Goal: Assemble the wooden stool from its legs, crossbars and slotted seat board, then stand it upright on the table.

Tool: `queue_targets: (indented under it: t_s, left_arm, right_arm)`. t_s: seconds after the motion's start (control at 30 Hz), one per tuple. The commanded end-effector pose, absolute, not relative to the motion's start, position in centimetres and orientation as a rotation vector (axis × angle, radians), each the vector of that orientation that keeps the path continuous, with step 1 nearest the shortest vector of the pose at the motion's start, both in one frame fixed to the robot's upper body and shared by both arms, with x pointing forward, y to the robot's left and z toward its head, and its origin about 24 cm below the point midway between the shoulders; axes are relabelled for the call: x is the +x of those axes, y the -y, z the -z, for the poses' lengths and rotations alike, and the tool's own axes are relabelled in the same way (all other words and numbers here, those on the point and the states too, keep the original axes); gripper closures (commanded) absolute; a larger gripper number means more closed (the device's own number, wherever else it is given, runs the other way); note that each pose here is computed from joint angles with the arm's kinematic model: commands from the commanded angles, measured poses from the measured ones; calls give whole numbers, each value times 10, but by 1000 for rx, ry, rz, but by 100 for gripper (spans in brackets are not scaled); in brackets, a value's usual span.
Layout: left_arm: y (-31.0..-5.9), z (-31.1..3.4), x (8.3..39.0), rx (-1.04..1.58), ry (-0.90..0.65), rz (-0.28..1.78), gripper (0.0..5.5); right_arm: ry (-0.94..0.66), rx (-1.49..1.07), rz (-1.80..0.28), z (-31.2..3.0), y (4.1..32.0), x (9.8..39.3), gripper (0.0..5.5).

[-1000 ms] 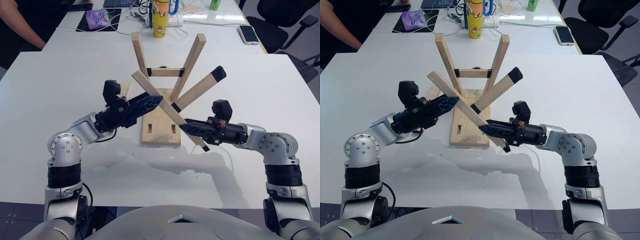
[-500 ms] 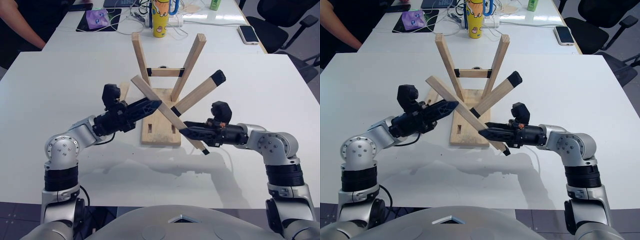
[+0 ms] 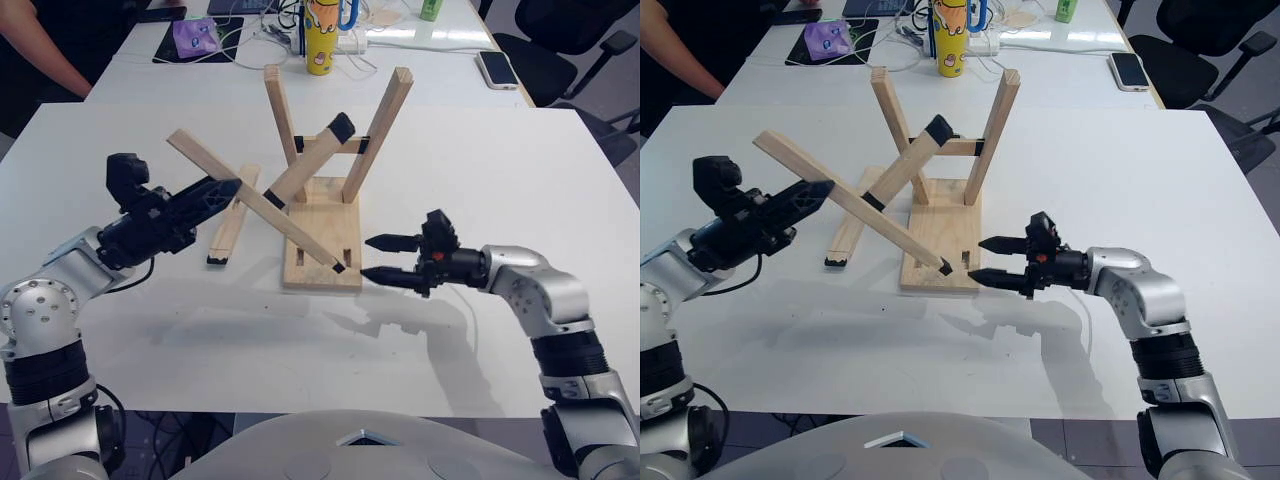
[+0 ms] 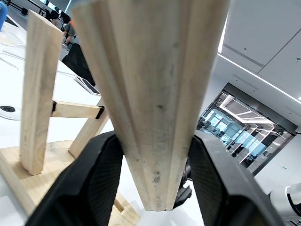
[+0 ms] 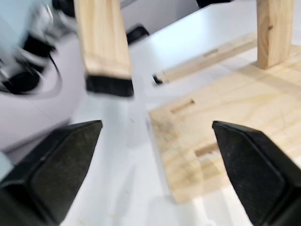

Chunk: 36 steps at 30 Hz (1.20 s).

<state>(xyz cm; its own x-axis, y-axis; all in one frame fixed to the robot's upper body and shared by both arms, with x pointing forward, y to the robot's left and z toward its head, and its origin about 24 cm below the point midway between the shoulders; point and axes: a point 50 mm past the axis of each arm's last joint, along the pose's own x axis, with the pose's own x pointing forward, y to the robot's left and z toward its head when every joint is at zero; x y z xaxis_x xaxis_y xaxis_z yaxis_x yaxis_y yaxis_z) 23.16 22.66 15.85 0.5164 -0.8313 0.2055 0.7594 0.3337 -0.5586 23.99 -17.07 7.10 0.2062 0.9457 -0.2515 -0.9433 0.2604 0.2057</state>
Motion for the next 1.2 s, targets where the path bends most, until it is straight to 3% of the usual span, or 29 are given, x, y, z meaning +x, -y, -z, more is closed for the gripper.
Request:
queue_targets:
  t_s: [0.03,0.27,0.43,0.57,0.63,0.77,0.93,1.2]
  left_arm:
    - [-239,-183,236,-546,-30,1014,343]
    - [-227,-179,241,-435,-20,1001,343]
    - [-220,-176,246,-300,3,978,343]
    - [-211,-178,254,-144,81,936,343]
    - [-204,-181,258,-45,126,931,343]
    - [-191,-181,262,39,166,981,343]
    - [-186,-176,274,166,132,1082,343]
    - [-190,-175,284,231,92,1167,343]
  right_arm:
    - [-147,-480,-1318,-52,143,234,106]
    - [-32,-858,-1160,-39,147,258,106]
    - [46,-927,-1055,-54,163,277,106]
    - [-18,-639,-1174,-59,162,268,106]
    - [-106,-325,-1216,-61,164,258,130]
    - [-118,30,-1069,-68,162,260,188]
    - [-123,109,-649,-52,145,274,282]
    - [-234,88,-561,-31,109,266,403]
